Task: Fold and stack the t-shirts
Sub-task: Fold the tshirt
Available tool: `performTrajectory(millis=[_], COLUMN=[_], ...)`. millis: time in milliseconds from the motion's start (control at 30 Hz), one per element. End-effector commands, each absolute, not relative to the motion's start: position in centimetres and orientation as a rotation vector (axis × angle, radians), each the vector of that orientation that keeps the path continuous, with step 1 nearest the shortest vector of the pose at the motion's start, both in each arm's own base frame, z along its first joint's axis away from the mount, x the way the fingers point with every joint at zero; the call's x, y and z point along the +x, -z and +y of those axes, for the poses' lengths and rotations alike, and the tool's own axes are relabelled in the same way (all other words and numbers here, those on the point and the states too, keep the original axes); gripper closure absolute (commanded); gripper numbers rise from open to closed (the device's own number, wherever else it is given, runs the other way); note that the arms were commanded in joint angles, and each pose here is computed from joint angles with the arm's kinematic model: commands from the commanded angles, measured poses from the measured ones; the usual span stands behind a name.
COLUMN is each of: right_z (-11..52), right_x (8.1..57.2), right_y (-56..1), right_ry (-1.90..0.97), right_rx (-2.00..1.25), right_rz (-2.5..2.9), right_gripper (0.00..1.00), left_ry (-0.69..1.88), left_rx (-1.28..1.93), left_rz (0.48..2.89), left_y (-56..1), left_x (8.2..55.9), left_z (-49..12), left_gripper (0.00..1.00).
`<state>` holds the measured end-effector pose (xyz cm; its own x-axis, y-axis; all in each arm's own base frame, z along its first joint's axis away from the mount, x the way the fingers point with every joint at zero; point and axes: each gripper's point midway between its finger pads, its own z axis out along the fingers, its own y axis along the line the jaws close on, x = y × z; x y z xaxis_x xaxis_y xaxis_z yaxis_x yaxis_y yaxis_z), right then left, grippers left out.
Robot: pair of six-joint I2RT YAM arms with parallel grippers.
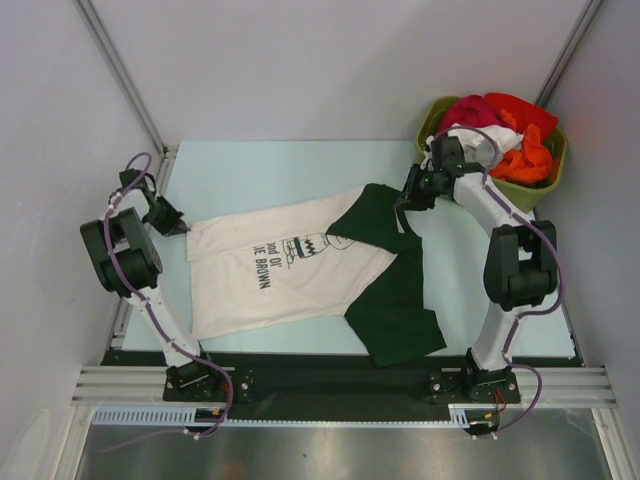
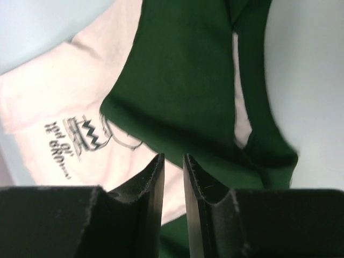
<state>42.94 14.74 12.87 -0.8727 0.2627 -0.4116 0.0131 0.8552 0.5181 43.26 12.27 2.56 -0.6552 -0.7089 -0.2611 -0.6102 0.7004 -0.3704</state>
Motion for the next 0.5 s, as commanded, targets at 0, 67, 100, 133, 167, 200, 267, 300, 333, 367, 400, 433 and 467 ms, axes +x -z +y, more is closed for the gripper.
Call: performTrajectory(millis=[0, 67, 100, 133, 167, 200, 267, 300, 333, 367, 400, 433, 467], right_z=[15.1, 14.8, 14.9, 15.2, 15.7, 15.4, 15.9, 15.8, 15.8, 15.7, 15.8, 15.8, 15.8], right_x=[46.6, 48.8, 49.5, 50.0, 51.2, 52.0, 53.2, 54.1, 54.5, 54.7, 55.2, 55.3, 55.4], right_y=[-13.4, -13.5, -13.5, -13.3, -14.2, -12.9, -12.2, -11.5, -11.2, -10.9, -11.2, -10.4, -10.1], right_ry=[-0.504, -0.403, -0.372, -0.33, -0.327, -0.277, -0.242, -0.217, -0.207, -0.2, -0.201, -0.193, -0.186], right_rx=[0.167, 0.189, 0.183, 0.176, 0.168, 0.172, 0.16, 0.163, 0.164, 0.169, 0.165, 0.16, 0.156], right_rz=[2.487, 2.45, 2.434, 2.422, 2.389, 2.397, 2.398, 2.411, 2.419, 2.427, 2.421, 2.433, 2.437], right_gripper=[0.74, 0.72, 0.68, 0.66, 0.64, 0.63, 0.6, 0.6, 0.59, 0.59, 0.59, 0.59, 0.59], left_ry=[0.21, 0.237, 0.26, 0.291, 0.292, 0.288, 0.248, 0.217, 0.177, 0.119, 0.085, 0.054, 0.036], left_rx=[-1.069, -1.08, -1.081, -1.083, -1.091, -1.103, -1.116, -1.123, -1.127, -1.144, -1.147, -1.142, -1.136], left_rz=[2.409, 2.404, 2.396, 2.404, 2.406, 2.404, 2.402, 2.402, 2.386, 2.382, 2.376, 2.362, 2.346], left_y=[-5.4, -5.2, -5.2, -4.9, -4.6, -4.6, -4.7, -5.0, -5.9, -6.3, -6.8, -7.6, -8.8], left_x=[43.7, 43.8, 44.1, 44.2, 44.2, 44.1, 43.8, 43.5, 43.2, 42.5, 42.2, 41.9, 41.5], left_z=[14.2, 13.9, 13.7, 13.2, 13.3, 13.3, 13.7, 14.0, 14.5, 15.0, 15.3, 15.5, 15.5], left_gripper=[1.0, 1.0, 1.0, 0.99, 1.0, 1.0, 0.96, 0.92, 0.75, 0.69, 0.66, 0.61, 0.6])
